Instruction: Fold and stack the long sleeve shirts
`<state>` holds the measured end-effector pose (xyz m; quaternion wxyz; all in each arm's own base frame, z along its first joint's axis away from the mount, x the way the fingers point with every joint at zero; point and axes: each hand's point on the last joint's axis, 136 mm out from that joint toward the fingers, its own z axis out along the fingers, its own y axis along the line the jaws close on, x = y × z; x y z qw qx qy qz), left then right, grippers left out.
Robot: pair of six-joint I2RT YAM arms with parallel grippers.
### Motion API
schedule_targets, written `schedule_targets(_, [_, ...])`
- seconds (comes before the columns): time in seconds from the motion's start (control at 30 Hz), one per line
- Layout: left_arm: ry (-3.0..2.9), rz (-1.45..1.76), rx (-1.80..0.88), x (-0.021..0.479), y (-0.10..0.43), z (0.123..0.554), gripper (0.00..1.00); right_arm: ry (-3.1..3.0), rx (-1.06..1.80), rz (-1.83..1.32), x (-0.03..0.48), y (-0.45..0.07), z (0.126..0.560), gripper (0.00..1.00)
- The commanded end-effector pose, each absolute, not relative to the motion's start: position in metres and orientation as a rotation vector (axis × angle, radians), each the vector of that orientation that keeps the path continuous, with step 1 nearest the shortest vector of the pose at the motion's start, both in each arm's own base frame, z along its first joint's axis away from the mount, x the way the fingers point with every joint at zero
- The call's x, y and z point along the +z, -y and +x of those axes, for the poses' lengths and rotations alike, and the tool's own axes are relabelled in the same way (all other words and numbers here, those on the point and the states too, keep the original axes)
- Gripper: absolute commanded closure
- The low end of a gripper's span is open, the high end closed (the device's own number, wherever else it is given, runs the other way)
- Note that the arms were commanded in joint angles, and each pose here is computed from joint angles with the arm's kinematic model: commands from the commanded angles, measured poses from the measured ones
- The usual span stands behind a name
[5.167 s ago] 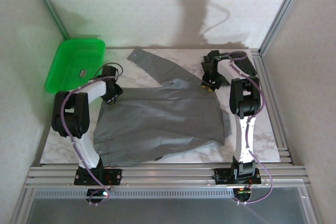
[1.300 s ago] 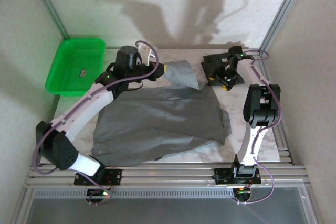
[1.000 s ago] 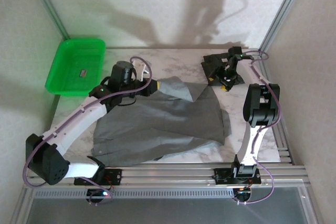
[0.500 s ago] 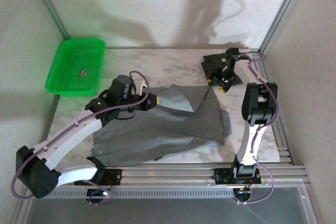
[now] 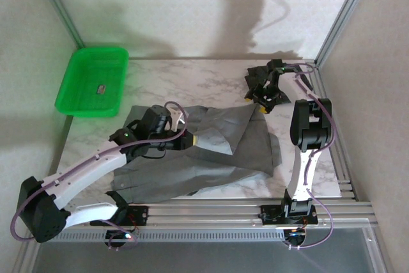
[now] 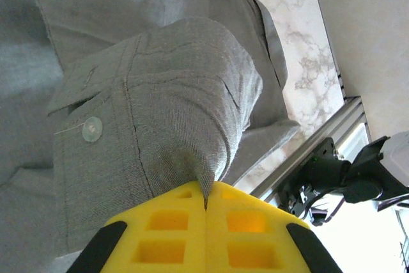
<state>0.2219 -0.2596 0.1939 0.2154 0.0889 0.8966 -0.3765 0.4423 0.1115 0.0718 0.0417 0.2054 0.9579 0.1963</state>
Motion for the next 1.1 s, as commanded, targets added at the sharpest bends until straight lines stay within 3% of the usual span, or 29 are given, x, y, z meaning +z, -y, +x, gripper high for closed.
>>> schedule_targets(0.0, [-2.484,0.281,-1.095,0.194,0.27,0.213,0.95,-2.97,0.629,0.581,0.071,-0.121,0.441,0.3])
schedule_targets(0.2, [-2.498,0.342,-1.076,0.184,0.279,0.216,0.88,-3.016,0.611,0.546,0.06,-0.13,0.438,0.3])
schedule_targets(0.3, [-2.515,0.345,-1.067,0.181,0.279,0.216,0.58,-3.027,0.605,0.541,0.055,-0.131,0.437,0.3])
schedule_targets(0.43, [-2.568,0.328,-0.99,0.167,0.265,0.21,0.31,-3.007,0.629,0.525,0.056,-0.134,0.444,0.3])
schedule_targets(0.5, [-2.548,0.282,-0.915,0.172,0.252,0.22,0.05,-2.983,0.682,0.501,0.062,-0.14,0.452,0.3])
schedule_targets(0.53, [-2.531,0.231,-0.885,0.178,0.244,0.229,0.01,-2.981,0.678,0.497,0.064,-0.14,0.455,0.31])
schedule_targets(0.67, [-2.478,0.049,-0.899,0.201,0.227,0.267,0.0,-2.998,0.607,0.534,0.056,-0.133,0.462,0.31])
schedule_targets(0.87, [-2.381,0.023,-0.909,0.24,0.235,0.305,0.0,-2.983,0.569,0.587,0.039,-0.127,0.478,0.32])
schedule_targets(1.07, [-2.449,0.013,-0.971,0.216,0.246,0.305,0.04,-3.01,0.521,0.63,0.012,-0.118,0.482,0.32])
